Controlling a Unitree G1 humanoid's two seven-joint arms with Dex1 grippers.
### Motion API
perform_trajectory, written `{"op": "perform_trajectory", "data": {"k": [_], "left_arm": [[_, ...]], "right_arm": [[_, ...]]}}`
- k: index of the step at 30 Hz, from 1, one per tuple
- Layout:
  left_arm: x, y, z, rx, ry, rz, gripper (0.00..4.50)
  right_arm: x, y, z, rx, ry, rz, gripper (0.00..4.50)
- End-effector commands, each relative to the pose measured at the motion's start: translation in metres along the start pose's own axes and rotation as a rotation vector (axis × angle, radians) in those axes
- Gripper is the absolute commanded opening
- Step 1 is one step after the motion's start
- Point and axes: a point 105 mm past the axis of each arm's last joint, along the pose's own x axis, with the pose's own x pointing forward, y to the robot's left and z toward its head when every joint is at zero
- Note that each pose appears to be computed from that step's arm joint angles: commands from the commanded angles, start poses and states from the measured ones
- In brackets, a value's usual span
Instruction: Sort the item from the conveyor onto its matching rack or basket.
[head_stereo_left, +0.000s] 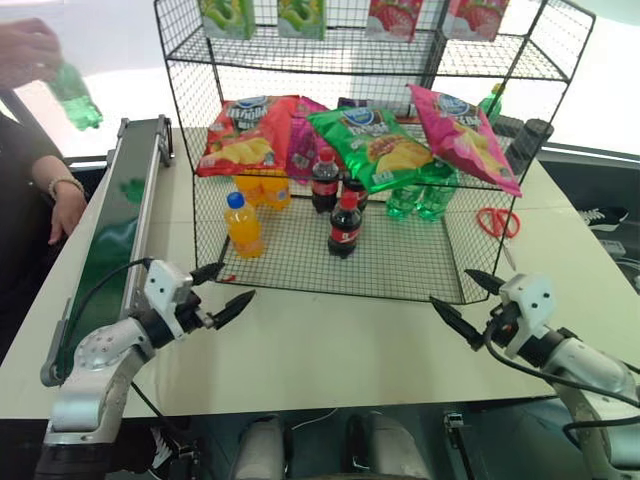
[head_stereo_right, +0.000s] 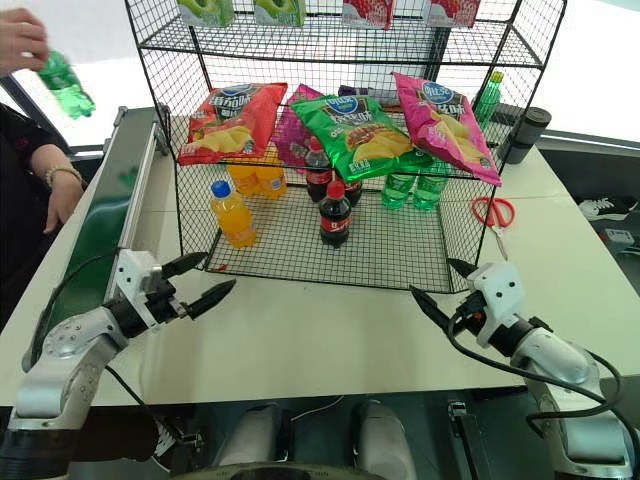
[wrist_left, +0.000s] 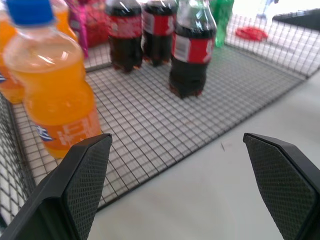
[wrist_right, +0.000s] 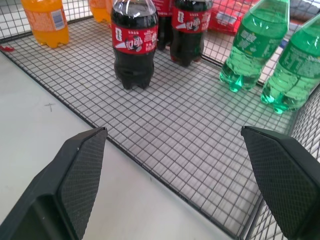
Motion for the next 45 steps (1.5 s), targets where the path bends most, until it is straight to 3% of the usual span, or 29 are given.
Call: {"op": "perform_trajectory", "data": {"k": [1, 12, 18, 45], "left_arm": [[-0.014, 0.025, 0.022, -0.03, -0.103, 0.147, 4.5], [-0.051, 0.088, 0.019, -0.066, -0.177, 0.59, 4.5], [-0.074, 0.118, 0.007, -0.061, -0.178, 0.832, 4.5], [-0.082, 0.124, -0.008, -0.047, -0.179, 0.933, 4.5]], "right_arm": [[0.011, 0.013, 0.022, -0.041, -0.068, 0.061, 4.46], [0.04, 0.072, 0.049, -0.02, -0.166, 0.272, 4.46], [0.041, 0.116, 0.035, 0.016, -0.147, 0.423, 4.46], [0.052, 0.136, 0.03, -0.001, -0.185, 0.533, 4.46]]}}
